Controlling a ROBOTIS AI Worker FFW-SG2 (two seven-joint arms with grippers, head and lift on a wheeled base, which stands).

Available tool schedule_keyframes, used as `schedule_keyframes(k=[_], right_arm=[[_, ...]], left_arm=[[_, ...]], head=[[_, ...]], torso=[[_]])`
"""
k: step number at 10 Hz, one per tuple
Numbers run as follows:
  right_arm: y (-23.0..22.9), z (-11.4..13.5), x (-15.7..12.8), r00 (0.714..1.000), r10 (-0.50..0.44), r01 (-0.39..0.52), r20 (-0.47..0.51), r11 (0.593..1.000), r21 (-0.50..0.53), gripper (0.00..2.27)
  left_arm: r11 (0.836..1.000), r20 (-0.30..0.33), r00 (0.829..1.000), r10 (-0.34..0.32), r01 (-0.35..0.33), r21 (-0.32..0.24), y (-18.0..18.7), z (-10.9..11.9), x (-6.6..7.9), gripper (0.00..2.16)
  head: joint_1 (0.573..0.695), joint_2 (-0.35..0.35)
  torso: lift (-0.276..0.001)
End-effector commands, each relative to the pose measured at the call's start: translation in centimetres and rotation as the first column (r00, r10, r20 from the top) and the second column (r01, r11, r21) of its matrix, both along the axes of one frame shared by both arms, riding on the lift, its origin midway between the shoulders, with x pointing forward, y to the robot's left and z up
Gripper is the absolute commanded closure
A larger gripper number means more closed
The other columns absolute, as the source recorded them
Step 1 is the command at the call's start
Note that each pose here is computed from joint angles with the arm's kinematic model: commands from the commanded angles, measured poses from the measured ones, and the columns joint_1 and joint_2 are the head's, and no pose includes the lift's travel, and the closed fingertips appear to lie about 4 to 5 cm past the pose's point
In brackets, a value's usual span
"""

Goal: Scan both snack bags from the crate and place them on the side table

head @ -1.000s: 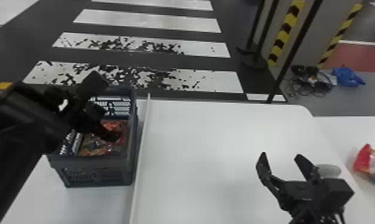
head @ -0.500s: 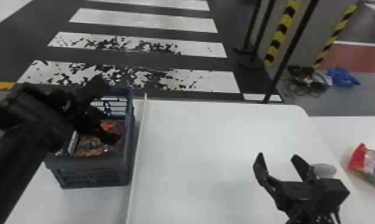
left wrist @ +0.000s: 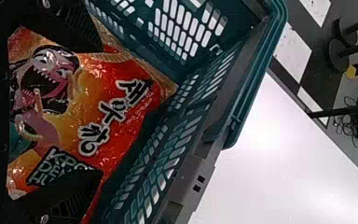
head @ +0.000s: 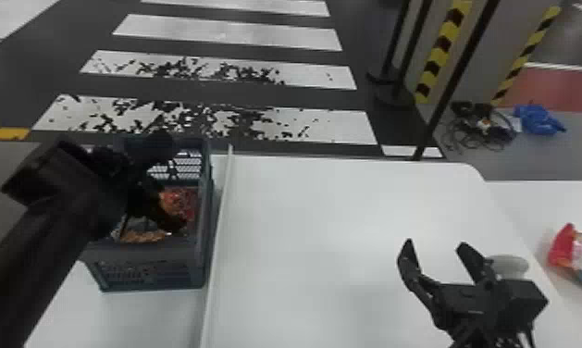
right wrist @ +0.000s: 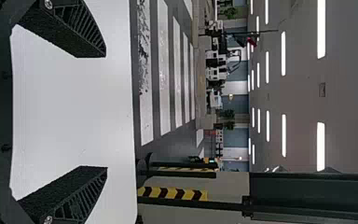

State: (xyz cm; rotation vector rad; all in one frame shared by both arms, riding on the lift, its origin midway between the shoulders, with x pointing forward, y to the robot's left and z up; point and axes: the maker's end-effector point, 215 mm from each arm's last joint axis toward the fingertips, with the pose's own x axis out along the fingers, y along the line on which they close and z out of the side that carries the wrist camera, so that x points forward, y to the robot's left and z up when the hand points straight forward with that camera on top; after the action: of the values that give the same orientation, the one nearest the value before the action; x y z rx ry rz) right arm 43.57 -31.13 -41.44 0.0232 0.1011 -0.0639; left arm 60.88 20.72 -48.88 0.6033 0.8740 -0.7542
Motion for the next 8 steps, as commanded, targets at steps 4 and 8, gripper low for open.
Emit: schedule_keyframes(k=[4, 8], right_arm=[[-0.2, -0.6, -0.1, 1.000, -0.008, 0.008, -0.009, 1.000, 0.015, 0.06], [-0.3, -0.8, -0.1, 1.000, -0.011, 0.011, -0.012, 1.000, 0.020, 0.06]], left_arm=[[0.998, -0.020, 0.999, -0.050, 0.050, 0.028, -0.5, -2.1, -0.3, 0.15], [0.995, -0.030, 0.995, -0.100, 0.101, 0.017, -1.5, -2.1, -0.3, 1.79]], head=[[0.695, -0.112], [0.695, -0.127]], torso=[[-0.098], [-0.098]])
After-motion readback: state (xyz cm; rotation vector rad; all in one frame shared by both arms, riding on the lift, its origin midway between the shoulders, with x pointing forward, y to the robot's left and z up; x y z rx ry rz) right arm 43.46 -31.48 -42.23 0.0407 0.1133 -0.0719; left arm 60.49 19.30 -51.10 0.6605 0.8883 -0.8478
